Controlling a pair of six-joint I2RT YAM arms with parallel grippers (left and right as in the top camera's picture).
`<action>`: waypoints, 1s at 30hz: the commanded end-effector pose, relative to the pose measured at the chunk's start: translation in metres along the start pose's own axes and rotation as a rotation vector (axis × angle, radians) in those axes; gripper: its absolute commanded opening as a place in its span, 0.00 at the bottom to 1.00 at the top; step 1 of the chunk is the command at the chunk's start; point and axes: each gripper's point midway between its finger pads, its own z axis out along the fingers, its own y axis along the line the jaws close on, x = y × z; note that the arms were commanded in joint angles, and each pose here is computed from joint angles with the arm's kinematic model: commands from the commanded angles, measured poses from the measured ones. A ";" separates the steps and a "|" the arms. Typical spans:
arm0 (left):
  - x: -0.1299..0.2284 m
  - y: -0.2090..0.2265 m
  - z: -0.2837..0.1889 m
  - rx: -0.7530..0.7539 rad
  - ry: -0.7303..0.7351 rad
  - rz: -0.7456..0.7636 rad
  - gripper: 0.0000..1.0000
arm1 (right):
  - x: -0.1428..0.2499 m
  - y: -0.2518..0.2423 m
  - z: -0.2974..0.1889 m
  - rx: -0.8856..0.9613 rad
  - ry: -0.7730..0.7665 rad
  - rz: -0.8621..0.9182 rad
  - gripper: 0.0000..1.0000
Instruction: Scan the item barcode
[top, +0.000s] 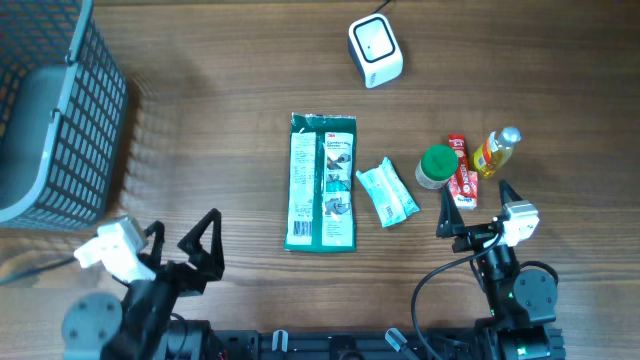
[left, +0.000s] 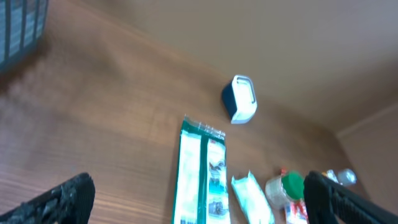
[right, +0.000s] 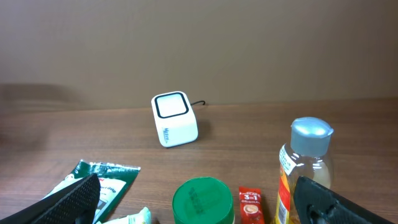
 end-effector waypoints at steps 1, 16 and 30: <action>-0.015 -0.003 -0.007 0.056 -0.171 0.028 1.00 | -0.002 0.002 -0.001 -0.011 -0.009 -0.007 1.00; -0.077 -0.033 -0.023 0.432 -0.892 0.112 1.00 | -0.002 0.002 -0.001 -0.011 -0.009 -0.007 1.00; -0.035 0.032 0.042 0.197 -0.773 0.031 1.00 | -0.002 0.002 -0.001 -0.011 -0.009 -0.007 1.00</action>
